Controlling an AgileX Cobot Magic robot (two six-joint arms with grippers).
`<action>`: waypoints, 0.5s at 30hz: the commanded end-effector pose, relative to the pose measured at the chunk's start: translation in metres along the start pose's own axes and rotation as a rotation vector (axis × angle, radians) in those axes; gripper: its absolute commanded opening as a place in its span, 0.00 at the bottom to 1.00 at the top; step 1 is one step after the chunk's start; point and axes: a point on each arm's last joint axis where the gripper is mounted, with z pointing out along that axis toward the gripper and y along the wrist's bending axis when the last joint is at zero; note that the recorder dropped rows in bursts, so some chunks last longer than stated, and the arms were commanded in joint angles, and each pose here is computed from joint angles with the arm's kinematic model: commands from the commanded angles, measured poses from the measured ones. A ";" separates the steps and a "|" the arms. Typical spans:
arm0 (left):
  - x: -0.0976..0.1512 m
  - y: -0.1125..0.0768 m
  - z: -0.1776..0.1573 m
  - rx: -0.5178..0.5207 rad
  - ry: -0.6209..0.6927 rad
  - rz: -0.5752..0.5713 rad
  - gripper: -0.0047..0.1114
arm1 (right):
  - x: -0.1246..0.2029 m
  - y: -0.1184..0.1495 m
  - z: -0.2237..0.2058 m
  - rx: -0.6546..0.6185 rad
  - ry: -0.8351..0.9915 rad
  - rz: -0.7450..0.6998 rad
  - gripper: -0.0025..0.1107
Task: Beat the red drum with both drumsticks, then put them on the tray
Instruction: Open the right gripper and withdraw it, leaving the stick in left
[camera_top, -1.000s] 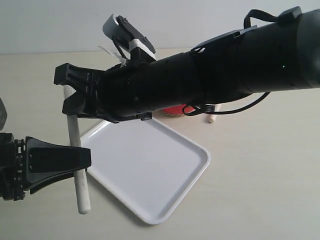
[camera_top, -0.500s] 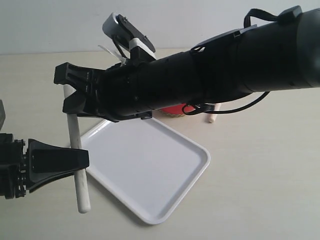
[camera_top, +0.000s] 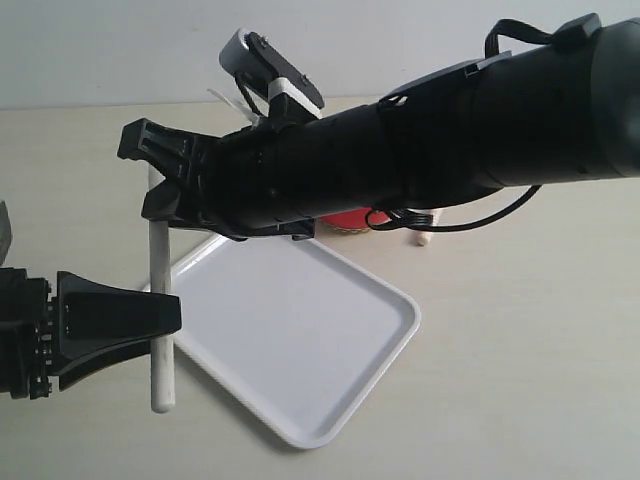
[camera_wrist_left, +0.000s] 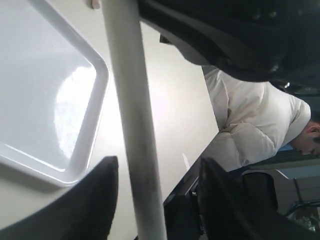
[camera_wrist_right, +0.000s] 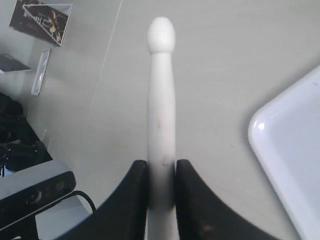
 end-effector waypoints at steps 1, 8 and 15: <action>-0.002 -0.001 0.001 0.002 -0.007 -0.044 0.47 | 0.006 0.014 0.002 0.002 -0.015 -0.009 0.02; -0.002 -0.002 0.001 0.010 -0.005 -0.044 0.47 | 0.010 0.025 0.006 0.007 -0.038 -0.035 0.02; -0.001 -0.004 0.001 0.029 0.000 -0.044 0.47 | -0.001 0.025 -0.003 0.074 -0.137 -0.029 0.02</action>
